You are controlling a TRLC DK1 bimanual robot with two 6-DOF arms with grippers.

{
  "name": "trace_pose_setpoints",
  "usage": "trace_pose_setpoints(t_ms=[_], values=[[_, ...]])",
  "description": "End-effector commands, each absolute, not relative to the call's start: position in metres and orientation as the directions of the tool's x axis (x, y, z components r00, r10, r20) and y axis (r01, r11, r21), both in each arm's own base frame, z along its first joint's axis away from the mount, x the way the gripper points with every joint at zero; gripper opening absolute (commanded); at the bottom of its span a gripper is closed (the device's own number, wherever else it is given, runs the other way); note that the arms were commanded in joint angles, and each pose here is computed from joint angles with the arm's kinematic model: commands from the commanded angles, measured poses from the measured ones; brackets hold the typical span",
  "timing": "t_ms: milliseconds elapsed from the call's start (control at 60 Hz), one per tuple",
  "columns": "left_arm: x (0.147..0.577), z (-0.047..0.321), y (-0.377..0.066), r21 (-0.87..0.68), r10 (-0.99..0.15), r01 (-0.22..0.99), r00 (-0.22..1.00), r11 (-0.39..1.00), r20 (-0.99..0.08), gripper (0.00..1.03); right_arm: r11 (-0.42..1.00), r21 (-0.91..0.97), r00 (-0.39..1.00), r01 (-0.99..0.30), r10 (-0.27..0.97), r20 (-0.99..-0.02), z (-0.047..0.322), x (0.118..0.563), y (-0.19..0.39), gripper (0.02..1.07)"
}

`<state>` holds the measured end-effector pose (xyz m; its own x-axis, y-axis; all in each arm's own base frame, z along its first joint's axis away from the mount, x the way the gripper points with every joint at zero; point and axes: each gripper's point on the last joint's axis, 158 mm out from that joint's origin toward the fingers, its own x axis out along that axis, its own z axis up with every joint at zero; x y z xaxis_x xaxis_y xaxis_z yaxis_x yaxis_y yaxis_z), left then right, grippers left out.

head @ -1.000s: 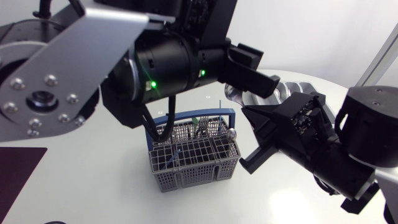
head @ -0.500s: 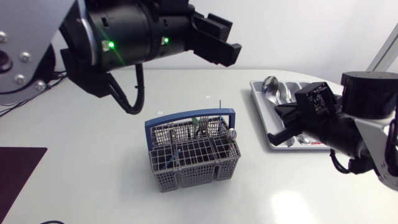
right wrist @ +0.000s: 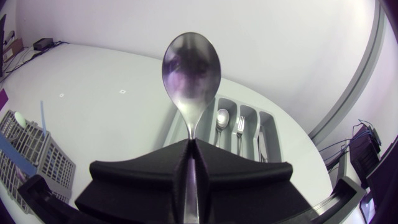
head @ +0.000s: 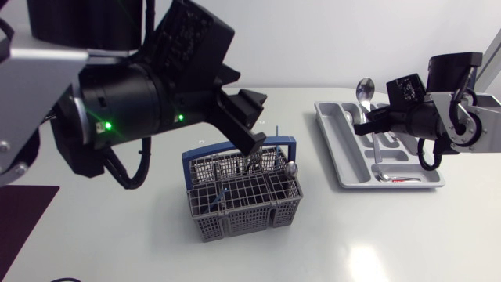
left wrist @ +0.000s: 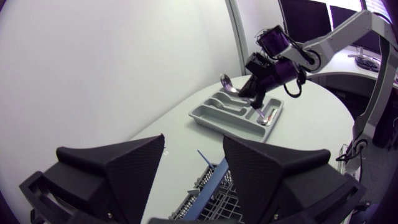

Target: Unload the cutlery basket into the drawer organizer.

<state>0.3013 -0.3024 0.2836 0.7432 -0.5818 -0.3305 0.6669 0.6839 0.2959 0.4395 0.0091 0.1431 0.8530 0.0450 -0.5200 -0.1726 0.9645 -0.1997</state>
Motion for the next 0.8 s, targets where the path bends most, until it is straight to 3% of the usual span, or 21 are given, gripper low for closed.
trace_pose_setpoints(t_ms=[0, 467, 783], values=[[0.289, 0.266, -0.301, 0.316, -0.595, 0.695, 0.717, 0.645, -0.364, 0.68, 0.974, -0.176, 0.860, -0.143, 0.034, -0.508, 0.143, 0.459, 0.001, 0.11], [0.276, 0.240, -0.295, 0.321, -0.593, 0.715, 0.696, 0.621, -0.404, 0.69, 0.985, -0.160, 0.843, -0.059, -0.036, -0.537, 0.109, 0.544, -0.048, 0.11], [0.275, 0.234, -0.290, 0.320, -0.586, 0.713, 0.698, 0.624, -0.412, 0.69, 0.993, -0.114, 0.812, -0.027, -0.044, -0.582, 0.080, 0.579, -0.063, 0.10]])
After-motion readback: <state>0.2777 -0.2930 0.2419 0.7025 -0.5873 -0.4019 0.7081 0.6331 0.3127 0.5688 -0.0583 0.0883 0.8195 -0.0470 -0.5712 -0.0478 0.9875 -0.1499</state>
